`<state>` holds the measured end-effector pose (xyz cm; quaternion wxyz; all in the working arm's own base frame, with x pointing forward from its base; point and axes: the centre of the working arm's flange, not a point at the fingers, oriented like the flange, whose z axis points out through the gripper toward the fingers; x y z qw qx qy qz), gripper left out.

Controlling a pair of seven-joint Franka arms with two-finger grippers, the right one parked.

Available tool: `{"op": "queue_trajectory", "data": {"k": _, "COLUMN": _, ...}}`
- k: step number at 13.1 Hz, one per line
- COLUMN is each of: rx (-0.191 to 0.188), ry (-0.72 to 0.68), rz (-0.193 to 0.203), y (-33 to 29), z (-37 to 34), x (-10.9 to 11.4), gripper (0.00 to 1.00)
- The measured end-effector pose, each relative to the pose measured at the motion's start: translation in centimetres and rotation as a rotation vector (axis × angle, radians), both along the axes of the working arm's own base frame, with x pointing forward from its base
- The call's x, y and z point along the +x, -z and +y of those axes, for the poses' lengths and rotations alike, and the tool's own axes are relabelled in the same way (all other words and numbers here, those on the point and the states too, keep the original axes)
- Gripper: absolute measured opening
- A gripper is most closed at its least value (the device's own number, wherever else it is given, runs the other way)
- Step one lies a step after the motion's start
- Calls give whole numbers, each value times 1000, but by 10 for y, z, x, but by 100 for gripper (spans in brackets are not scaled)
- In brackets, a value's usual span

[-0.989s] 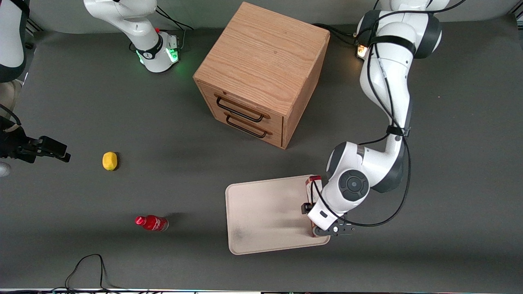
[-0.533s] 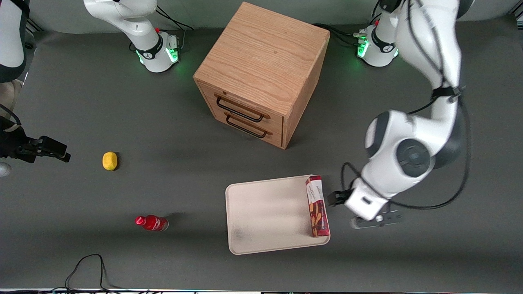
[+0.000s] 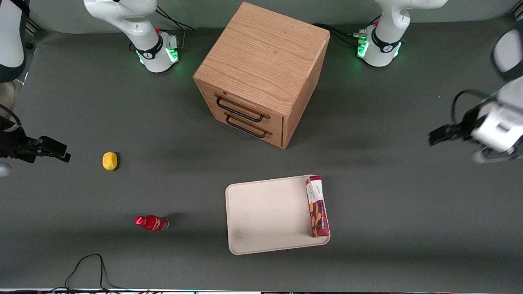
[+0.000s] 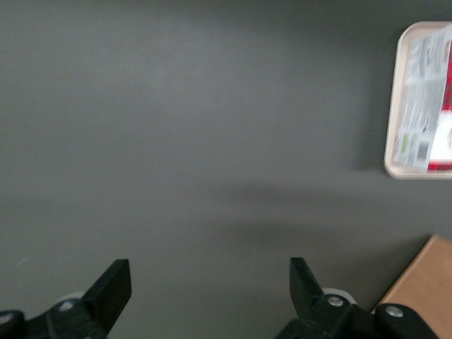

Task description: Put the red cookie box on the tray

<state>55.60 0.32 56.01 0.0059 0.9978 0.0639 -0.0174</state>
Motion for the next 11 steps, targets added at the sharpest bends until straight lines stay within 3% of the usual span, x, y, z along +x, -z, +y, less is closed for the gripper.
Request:
{"op": "queue_trajectory", "data": {"k": 2, "rx": 25, "ry": 28, "rz": -25, "y": -42, "z": 14, "x": -36, "gripper": 100}}
{"op": "queue_trajectory", "data": {"k": 4, "rx": 33, "ry": 82, "rz": -63, "y": -62, "z": 15, "x": -54, "gripper": 100}}
{"op": "queue_trajectory", "data": {"k": 7, "rx": 37, "ry": 125, "rz": -105, "y": -57, "z": 15, "x": -46, "gripper": 100}}
{"op": "queue_trajectory", "data": {"k": 11, "rx": 43, "ry": 132, "rz": -122, "y": -35, "z": 13, "x": -30, "gripper": 100}}
